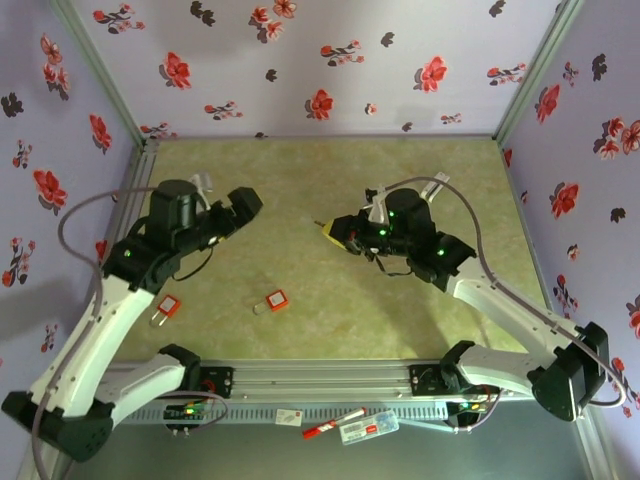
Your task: Unlock with the key
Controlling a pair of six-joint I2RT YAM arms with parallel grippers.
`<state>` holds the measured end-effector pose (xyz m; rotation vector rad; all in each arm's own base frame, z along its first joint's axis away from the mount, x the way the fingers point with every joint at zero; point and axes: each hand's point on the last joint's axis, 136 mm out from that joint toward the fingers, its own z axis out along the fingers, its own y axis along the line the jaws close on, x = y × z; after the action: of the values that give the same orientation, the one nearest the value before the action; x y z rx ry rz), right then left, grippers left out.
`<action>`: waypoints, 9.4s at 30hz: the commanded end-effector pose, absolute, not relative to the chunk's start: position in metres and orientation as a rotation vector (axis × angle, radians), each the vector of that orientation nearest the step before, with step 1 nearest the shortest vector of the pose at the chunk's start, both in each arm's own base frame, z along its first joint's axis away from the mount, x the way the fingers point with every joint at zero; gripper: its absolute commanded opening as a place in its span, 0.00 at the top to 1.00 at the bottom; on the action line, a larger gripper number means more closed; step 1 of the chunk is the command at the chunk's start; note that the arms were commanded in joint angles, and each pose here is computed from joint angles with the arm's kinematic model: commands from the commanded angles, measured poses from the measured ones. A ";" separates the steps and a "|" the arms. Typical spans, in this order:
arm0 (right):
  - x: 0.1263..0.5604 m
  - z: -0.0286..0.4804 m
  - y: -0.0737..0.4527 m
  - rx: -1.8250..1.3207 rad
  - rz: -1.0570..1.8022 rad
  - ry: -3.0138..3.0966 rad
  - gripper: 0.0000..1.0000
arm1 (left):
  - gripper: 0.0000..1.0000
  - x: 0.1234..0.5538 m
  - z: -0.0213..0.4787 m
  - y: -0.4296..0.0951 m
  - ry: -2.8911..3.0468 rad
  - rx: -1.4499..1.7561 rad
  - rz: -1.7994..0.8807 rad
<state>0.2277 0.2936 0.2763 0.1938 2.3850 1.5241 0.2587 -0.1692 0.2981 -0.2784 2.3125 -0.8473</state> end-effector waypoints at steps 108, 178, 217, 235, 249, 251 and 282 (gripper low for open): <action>0.121 0.279 0.305 -0.411 1.577 2.597 1.00 | 0.95 0.137 0.230 -0.263 1.592 1.869 -0.291; 0.105 0.235 0.303 -0.485 1.394 2.750 1.00 | 1.00 0.120 0.239 -0.265 1.701 1.749 -0.497; 0.094 0.222 0.336 -0.757 1.504 2.639 1.00 | 1.00 0.115 0.276 -0.317 1.471 1.798 -0.443; 0.107 0.220 0.335 -0.621 1.573 2.577 1.00 | 1.00 0.101 0.292 -0.332 1.492 1.683 -0.597; 0.132 0.234 0.349 -0.322 1.705 2.521 1.00 | 1.00 0.109 0.308 -0.364 1.304 1.570 -0.449; 0.136 0.234 0.348 -0.231 1.736 2.535 1.00 | 1.00 0.115 0.305 -0.361 1.300 1.558 -0.393; 0.189 0.207 0.252 1.001 1.617 2.550 0.59 | 1.00 0.141 0.248 -0.320 1.545 1.452 -0.388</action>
<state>0.1884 0.2785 0.2115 1.0336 2.5114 1.8016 0.1613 -0.3009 0.2014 1.5507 1.5476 -0.0540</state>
